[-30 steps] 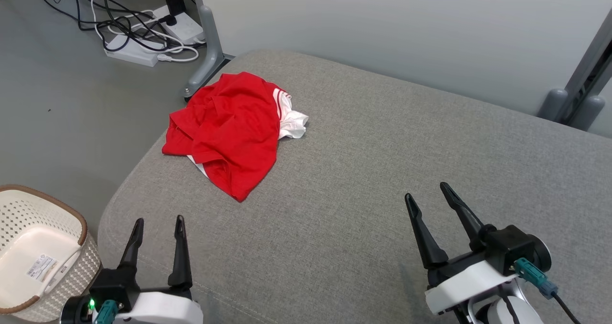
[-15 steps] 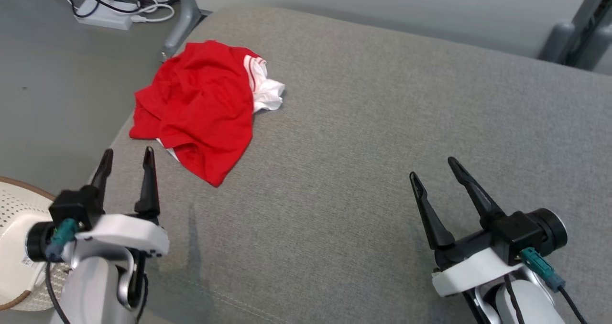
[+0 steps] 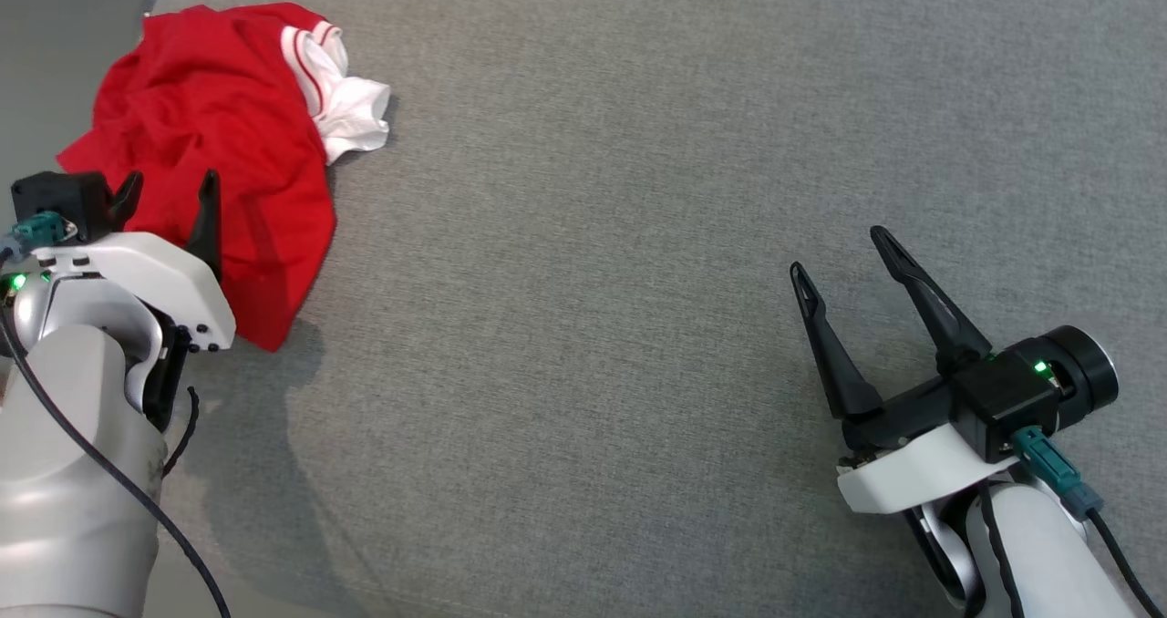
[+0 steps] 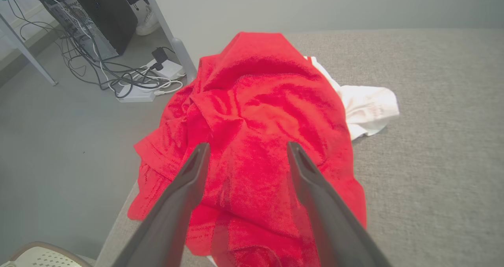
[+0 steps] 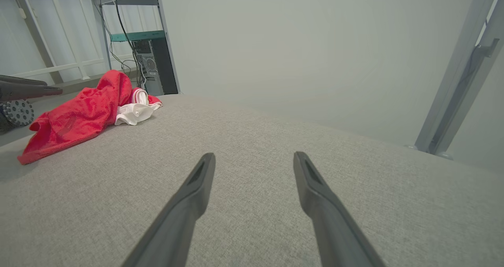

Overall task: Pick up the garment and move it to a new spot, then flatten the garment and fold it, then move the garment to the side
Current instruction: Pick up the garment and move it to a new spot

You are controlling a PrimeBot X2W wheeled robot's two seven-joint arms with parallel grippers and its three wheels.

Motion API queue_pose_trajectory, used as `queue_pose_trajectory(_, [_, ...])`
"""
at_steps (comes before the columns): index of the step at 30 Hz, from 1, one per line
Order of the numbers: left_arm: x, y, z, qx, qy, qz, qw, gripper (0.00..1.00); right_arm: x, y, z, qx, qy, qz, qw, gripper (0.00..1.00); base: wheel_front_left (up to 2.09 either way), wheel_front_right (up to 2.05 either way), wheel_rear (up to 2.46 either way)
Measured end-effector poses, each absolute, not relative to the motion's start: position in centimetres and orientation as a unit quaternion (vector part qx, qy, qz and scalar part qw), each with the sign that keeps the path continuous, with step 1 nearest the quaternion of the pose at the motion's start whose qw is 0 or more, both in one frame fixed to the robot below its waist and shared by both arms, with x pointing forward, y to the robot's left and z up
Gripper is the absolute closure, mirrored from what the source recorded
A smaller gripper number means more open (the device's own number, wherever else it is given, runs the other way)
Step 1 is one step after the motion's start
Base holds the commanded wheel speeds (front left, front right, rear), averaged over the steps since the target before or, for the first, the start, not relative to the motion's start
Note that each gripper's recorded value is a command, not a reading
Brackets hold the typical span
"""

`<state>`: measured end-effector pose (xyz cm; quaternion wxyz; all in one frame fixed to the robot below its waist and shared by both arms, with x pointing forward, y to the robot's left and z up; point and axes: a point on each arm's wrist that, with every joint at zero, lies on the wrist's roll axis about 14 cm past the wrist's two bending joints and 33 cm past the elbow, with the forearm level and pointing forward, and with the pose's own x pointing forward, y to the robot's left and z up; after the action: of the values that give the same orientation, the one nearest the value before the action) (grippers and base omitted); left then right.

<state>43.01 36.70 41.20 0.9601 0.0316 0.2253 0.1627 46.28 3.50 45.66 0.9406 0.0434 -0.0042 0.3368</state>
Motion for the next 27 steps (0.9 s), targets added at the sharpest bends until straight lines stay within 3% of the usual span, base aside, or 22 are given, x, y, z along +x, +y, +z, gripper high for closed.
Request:
queue_pose_trajectory(11, [44.1, 36.8, 35.7, 0.008, 0.338, 0.176, 0.925, 0.00, 46.9, 1.1, 43.6, 0.038, 0.017, 0.308, 0.951, 0.00, 0.00, 0.00, 0.00])
queue_pose_trajectory(12, [43.9, 36.7, 35.3, 0.003, 0.345, 0.178, 0.922, 0.40, 46.9, 1.0, 43.5, 0.037, 0.018, 0.306, 0.951, 0.00, 0.00, 0.00, 0.00])
queue_pose_trajectory(13, [43.8, 36.7, 35.2, 0.000, 0.347, 0.179, 0.921, 1.00, 46.9, 0.9, 43.5, 0.037, 0.018, 0.305, 0.952, 0.00, 0.00, 0.00, 0.00])
queue_pose_trajectory(20, [43.9, 37.4, 37.1, -0.006, 0.307, 0.189, 0.933, 1.00, 46.5, 1.0, 44.5, 0.038, 0.008, 0.305, 0.952, 0.00, 0.00, 0.00, 0.00])
queue_pose_trajectory(27, [46.0, 36.3, 43.1, -0.055, 0.177, 0.183, 0.965, 1.00, 45.5, 1.3, 46.9, 0.046, -0.016, 0.306, 0.951, 0.00, 0.00, 0.00, 0.00])
